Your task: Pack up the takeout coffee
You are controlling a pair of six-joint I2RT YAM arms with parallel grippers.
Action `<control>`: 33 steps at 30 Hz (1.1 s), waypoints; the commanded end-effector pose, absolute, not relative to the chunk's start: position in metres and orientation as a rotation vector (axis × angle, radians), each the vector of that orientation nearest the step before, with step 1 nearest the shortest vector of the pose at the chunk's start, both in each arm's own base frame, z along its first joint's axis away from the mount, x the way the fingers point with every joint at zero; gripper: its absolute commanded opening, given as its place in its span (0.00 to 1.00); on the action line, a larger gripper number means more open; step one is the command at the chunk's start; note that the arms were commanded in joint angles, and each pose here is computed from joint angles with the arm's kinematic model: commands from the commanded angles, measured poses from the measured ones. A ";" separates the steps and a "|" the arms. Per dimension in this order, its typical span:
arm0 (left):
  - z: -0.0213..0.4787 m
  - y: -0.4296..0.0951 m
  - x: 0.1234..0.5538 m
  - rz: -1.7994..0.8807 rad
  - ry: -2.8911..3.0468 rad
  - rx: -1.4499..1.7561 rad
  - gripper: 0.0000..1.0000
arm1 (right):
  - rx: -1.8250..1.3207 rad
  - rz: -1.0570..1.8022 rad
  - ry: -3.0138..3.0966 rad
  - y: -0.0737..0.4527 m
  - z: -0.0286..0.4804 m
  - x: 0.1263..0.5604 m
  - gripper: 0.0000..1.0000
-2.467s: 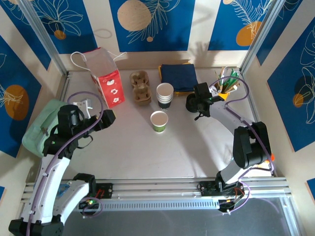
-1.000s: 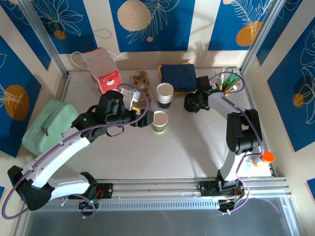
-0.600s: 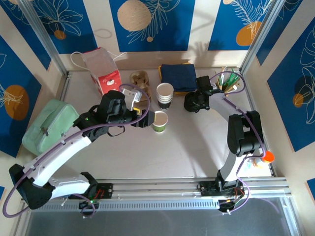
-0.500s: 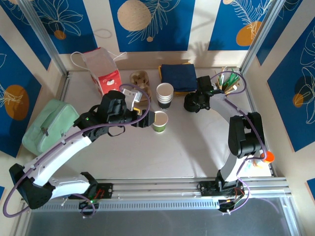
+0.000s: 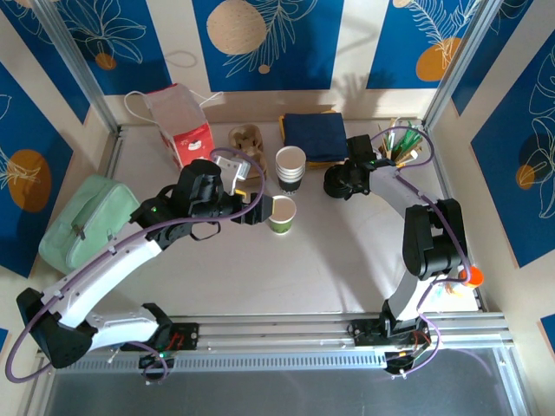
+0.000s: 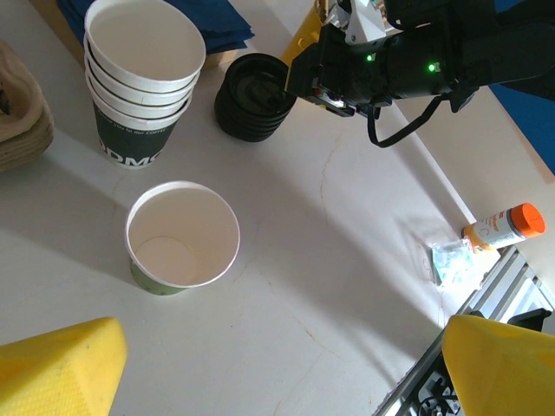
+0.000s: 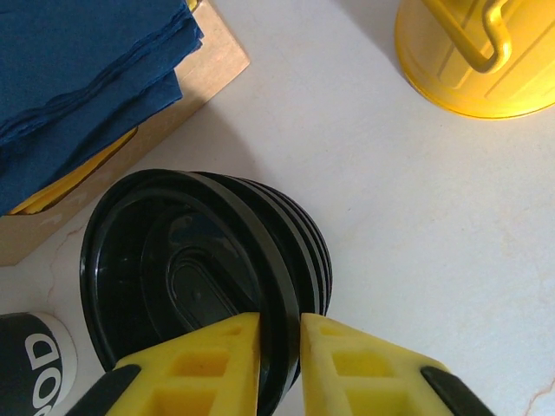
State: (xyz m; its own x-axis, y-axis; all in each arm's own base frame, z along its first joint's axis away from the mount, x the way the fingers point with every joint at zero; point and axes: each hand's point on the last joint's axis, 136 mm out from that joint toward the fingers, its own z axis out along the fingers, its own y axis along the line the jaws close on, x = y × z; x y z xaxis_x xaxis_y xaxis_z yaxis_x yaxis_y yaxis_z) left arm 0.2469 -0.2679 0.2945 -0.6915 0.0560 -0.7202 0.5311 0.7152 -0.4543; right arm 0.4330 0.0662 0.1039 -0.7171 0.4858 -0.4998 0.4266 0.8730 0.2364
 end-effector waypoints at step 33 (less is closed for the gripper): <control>0.290 -0.268 0.245 -0.850 2.222 0.455 0.95 | 0.657 0.108 2.527 0.067 0.096 0.441 0.25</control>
